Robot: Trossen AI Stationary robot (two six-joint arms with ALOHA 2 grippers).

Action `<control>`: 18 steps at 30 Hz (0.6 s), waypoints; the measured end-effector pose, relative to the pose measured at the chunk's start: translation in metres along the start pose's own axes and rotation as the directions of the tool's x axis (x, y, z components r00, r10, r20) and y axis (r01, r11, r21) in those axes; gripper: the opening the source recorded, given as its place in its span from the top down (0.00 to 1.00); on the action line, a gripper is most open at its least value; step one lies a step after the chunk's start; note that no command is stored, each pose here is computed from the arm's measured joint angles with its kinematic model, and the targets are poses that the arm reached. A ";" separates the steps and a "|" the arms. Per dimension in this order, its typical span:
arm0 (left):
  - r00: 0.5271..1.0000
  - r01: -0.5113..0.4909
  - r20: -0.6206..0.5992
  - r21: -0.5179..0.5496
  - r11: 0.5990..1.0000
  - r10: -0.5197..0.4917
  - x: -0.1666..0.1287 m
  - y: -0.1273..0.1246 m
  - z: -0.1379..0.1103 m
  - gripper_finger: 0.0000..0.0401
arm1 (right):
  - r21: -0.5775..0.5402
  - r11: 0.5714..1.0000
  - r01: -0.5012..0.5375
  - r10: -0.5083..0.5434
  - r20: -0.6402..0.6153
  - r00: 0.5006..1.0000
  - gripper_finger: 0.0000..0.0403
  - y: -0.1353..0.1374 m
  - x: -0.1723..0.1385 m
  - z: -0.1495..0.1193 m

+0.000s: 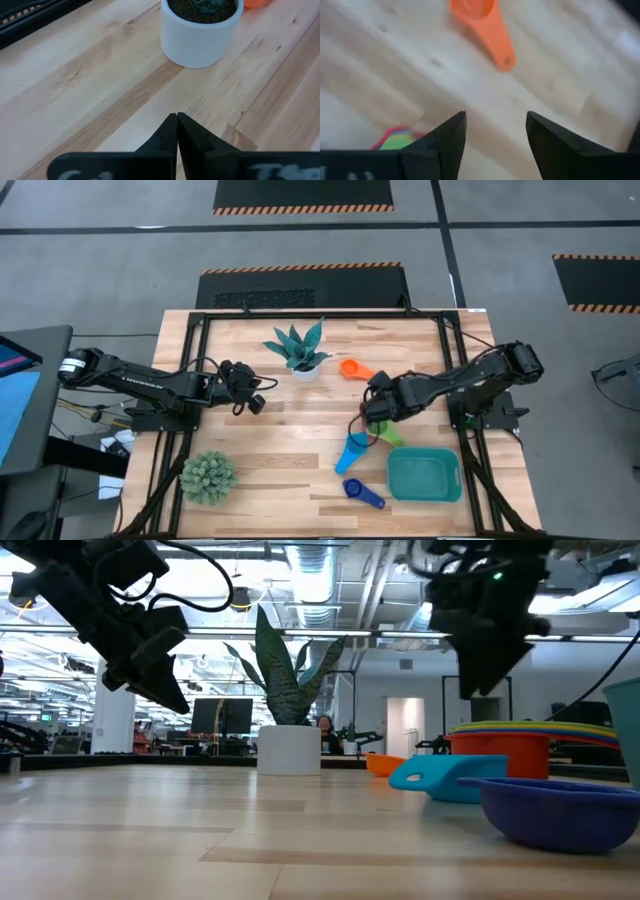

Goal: Nest measuring cups in basket
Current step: Move the orange measuring cup to the center of the table

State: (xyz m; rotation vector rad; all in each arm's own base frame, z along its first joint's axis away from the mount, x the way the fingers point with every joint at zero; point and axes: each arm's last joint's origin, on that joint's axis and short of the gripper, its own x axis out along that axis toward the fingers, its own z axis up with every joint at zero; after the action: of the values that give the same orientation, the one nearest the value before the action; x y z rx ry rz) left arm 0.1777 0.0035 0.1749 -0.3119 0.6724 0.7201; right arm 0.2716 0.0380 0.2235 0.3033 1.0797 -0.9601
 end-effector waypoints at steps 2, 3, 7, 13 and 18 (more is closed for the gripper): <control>1.000 0.000 0.000 -0.001 1.000 0.000 0.000 0.000 0.000 1.00 | -0.050 0.999 -0.005 0.005 0.006 1.000 0.43 -0.001 0.009 0.010; 1.000 0.000 0.000 -0.001 1.000 0.000 0.000 0.000 0.000 1.00 | -0.078 0.997 -0.021 0.022 0.008 1.000 0.43 -0.001 0.012 0.015; 1.000 0.006 -0.004 -0.008 1.000 -0.006 0.000 0.000 0.000 1.00 | -0.212 0.971 -0.110 0.117 0.021 0.993 0.43 -0.001 0.020 0.034; 1.000 0.006 -0.005 -0.027 1.000 -0.006 0.000 0.000 0.000 1.00 | -0.565 0.787 -0.245 0.302 0.006 0.953 0.43 0.010 0.017 0.041; 1.000 0.007 -0.005 -0.051 0.999 -0.008 0.000 0.000 0.000 1.00 | -0.643 0.744 -0.180 0.310 0.095 0.946 0.43 0.011 0.019 0.052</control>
State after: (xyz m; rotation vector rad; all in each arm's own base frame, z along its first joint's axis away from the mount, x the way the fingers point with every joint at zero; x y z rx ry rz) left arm 0.1777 0.0034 0.1748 -0.3630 0.6587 0.7304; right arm 0.3143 0.0021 0.2293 -0.2021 1.0814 -0.3362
